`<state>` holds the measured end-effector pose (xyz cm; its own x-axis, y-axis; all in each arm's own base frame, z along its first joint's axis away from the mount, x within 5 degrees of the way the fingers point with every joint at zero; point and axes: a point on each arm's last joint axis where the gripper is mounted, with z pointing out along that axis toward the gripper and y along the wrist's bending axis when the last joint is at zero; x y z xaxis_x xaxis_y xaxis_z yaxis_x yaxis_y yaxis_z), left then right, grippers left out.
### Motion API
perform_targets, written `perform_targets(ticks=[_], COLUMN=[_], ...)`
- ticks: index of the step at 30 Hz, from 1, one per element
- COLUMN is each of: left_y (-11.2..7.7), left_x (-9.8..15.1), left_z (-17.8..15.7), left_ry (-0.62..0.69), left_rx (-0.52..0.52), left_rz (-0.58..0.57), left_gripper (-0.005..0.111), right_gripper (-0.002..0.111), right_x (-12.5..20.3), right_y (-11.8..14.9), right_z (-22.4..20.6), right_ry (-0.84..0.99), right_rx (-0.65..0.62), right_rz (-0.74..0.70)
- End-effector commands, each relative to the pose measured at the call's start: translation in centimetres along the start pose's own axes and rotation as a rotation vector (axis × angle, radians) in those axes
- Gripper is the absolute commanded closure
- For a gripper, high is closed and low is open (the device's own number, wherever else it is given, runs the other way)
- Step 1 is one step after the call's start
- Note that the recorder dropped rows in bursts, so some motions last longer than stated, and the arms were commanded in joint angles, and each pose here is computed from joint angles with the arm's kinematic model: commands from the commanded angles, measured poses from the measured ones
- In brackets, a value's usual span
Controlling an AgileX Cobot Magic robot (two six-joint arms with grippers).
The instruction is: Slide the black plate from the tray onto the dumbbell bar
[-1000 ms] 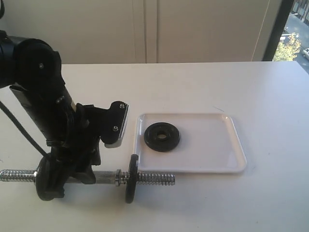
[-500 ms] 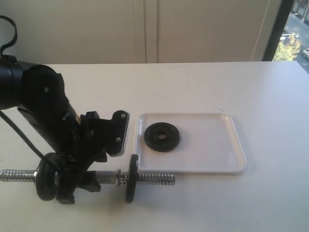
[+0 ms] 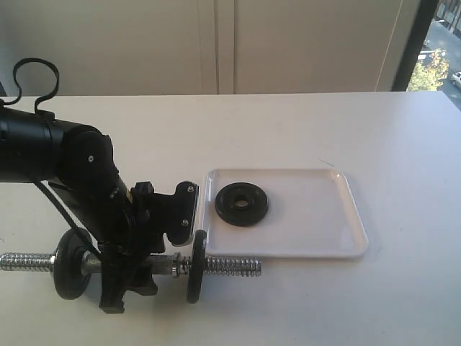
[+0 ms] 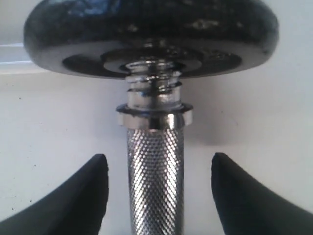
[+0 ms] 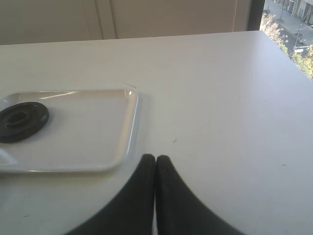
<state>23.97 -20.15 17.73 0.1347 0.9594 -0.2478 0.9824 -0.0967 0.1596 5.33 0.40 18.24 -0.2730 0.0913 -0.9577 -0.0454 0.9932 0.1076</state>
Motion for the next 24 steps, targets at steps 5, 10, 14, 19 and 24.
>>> perform_targets(ticks=[5,10,14,19,24], left_y=[-0.23,-0.22,-0.22,-0.25,-0.25], left_x=[-0.02,-0.03,-0.03,-0.04,-0.04], left_z=[0.69,0.69,0.69,0.69,0.69], left_ry=[-0.007,-0.008,-0.008,-0.009,-0.009], left_rx=[0.021,0.02,0.02,0.023,0.023], left_rz=[-0.029,-0.029,-0.029,-0.032,-0.032], left_gripper=[0.042,0.042,0.055,0.085,0.107], right_gripper=[0.108,0.108,0.108,0.108,0.108], right_x=[0.01,0.01,0.01,0.01,0.01], right_y=[-0.03,-0.03,-0.03,-0.03,-0.03], right_z=[0.01,0.01,0.01,0.01,0.01], right_ry=[-0.016,-0.016,-0.016,-0.016,-0.016], right_rx=[0.004,0.004,0.004,0.004,0.004], right_rz=[0.001,0.001,0.001,0.001,0.001])
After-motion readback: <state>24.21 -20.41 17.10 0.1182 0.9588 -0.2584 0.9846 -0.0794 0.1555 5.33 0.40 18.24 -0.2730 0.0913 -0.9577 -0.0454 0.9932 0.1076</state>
